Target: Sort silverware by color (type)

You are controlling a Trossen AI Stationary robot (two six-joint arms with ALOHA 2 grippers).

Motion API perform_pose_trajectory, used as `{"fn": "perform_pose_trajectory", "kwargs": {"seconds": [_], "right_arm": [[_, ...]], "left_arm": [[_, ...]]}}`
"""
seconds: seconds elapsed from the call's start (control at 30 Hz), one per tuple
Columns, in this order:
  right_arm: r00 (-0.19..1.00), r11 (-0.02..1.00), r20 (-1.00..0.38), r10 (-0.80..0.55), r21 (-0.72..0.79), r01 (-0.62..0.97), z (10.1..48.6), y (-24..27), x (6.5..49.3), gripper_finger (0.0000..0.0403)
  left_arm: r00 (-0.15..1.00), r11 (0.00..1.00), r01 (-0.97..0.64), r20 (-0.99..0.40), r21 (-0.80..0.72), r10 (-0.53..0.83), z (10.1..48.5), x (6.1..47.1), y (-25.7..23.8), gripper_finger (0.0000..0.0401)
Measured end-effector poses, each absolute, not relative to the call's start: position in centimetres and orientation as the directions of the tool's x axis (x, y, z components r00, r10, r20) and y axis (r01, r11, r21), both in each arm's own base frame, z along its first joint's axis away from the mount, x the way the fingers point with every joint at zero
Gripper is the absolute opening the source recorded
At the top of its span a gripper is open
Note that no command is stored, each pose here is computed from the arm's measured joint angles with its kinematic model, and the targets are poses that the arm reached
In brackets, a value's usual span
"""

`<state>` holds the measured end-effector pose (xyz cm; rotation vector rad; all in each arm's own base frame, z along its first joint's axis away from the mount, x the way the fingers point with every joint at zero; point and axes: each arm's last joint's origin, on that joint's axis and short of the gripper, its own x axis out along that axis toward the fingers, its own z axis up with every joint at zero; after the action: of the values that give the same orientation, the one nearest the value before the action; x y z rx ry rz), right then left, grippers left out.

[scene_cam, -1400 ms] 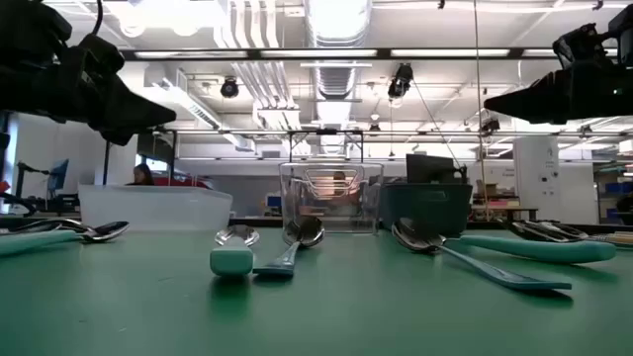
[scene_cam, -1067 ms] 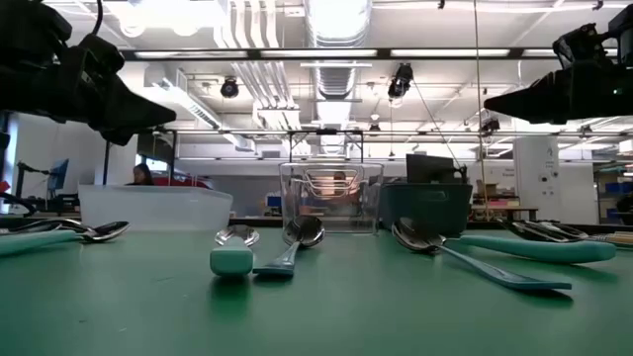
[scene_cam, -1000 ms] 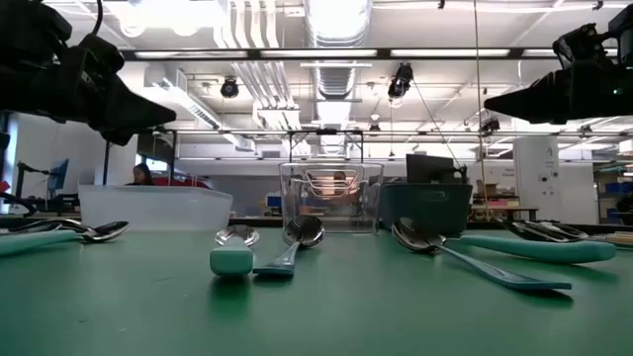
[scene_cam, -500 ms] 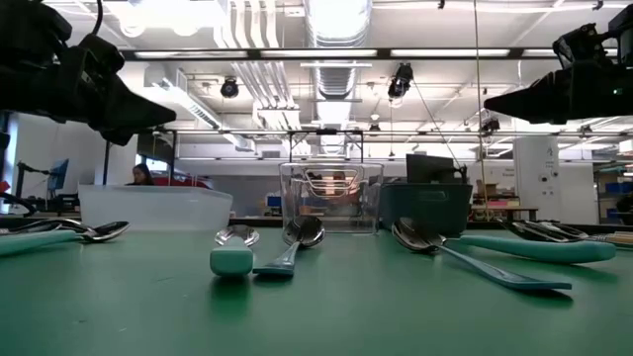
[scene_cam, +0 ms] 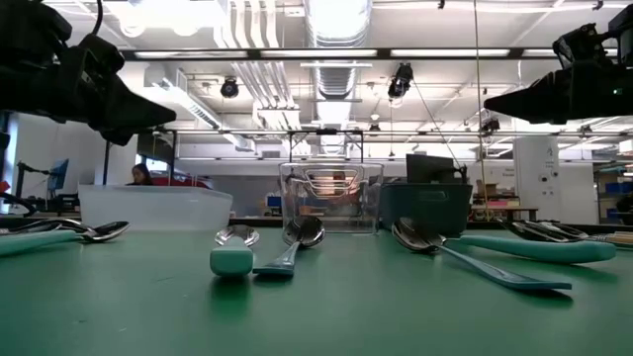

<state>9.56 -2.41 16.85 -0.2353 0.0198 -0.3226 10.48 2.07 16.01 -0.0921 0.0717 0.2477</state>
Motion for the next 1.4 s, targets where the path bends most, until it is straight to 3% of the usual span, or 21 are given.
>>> {"fn": "perform_pose_trajectory", "kwargs": {"seconds": [1.07, 1.1, 1.2, 1.3, 1.4], "right_arm": [[0.947, 0.922, 0.039, -0.318, -0.219, 0.319, 17.06, -2.42, 9.56, 0.0068], [0.948, 0.935, 0.041, -0.315, -0.156, 0.318, 17.08, -2.41, 9.56, 0.0068], [0.957, 0.935, 0.035, -0.289, 0.228, 0.273, 17.02, -2.32, 9.59, 0.0068], [0.952, 0.915, 0.081, -0.296, 0.311, 0.258, 17.46, -2.35, 9.56, 0.0068], [0.975, 0.921, 0.082, -0.205, 0.352, 0.164, 17.49, -2.03, 9.7, 0.0068]], "left_arm": [[0.967, 0.965, -0.248, -0.082, -0.082, 0.241, 16.01, 10.48, 2.07, 0.0], [0.967, 0.965, -0.248, -0.082, -0.082, 0.241, 16.01, 10.48, 2.07, 0.0], [0.967, 0.965, -0.248, -0.082, -0.082, 0.241, 16.01, 10.48, 2.07, 0.0], [0.967, 0.965, -0.248, -0.082, -0.082, 0.241, 16.02, 10.48, 2.06, 0.0], [0.967, 0.965, -0.248, -0.082, -0.082, 0.241, 16.01, 10.48, 2.06, 0.0]]}}
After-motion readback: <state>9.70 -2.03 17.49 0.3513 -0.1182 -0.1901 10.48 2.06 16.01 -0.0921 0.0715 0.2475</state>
